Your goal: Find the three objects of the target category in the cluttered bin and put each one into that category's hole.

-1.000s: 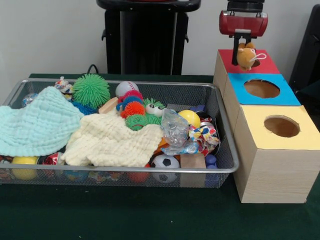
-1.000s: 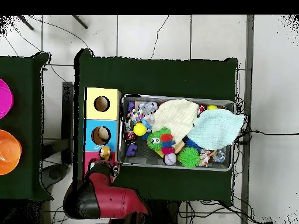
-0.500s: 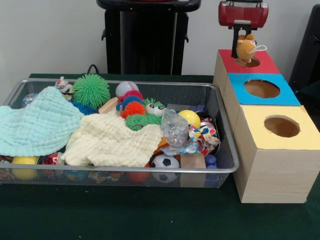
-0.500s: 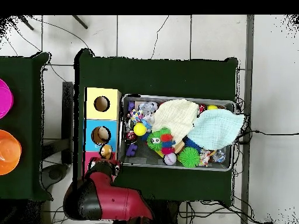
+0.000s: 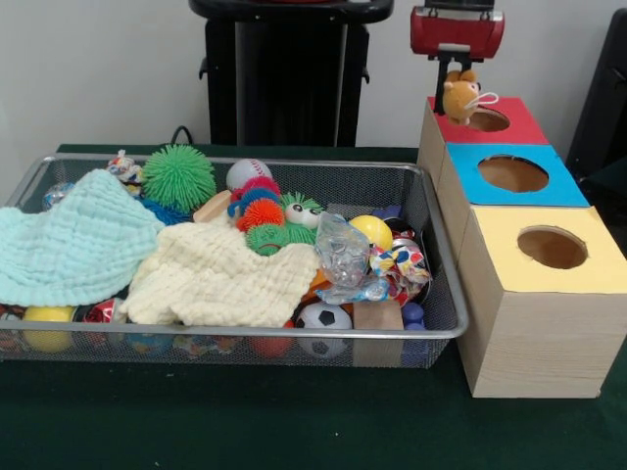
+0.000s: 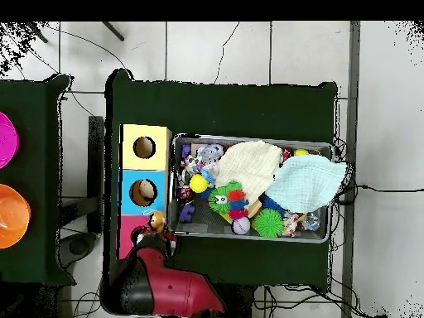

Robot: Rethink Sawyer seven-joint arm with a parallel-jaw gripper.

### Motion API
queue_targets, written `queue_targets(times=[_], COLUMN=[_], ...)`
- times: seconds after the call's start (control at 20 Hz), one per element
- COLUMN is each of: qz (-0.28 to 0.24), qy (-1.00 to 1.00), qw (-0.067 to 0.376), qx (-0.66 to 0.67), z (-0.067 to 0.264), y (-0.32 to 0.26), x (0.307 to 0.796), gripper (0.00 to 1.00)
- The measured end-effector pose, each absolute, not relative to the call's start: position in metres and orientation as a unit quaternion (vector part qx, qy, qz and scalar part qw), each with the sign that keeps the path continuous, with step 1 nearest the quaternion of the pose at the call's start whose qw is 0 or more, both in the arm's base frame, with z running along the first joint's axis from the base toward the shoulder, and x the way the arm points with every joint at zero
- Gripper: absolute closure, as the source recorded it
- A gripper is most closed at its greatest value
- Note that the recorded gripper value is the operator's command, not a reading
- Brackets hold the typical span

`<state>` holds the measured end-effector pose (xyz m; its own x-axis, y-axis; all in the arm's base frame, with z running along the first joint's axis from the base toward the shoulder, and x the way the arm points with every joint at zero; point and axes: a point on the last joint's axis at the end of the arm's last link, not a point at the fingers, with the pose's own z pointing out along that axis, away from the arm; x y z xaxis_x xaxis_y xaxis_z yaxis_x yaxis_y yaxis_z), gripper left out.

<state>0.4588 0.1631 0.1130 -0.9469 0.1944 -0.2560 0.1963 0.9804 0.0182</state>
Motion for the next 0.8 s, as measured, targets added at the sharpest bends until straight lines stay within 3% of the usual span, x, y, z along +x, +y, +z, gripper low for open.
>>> queue_targets(times=[0.45,0.8], qz=[0.021,0.032], qy=[0.989,0.985], qw=[0.091,0.107], qx=[0.115,0.132], z=[0.09,0.084], y=[0.161,0.16], x=[0.439,0.433], gripper=[1.0,1.0])
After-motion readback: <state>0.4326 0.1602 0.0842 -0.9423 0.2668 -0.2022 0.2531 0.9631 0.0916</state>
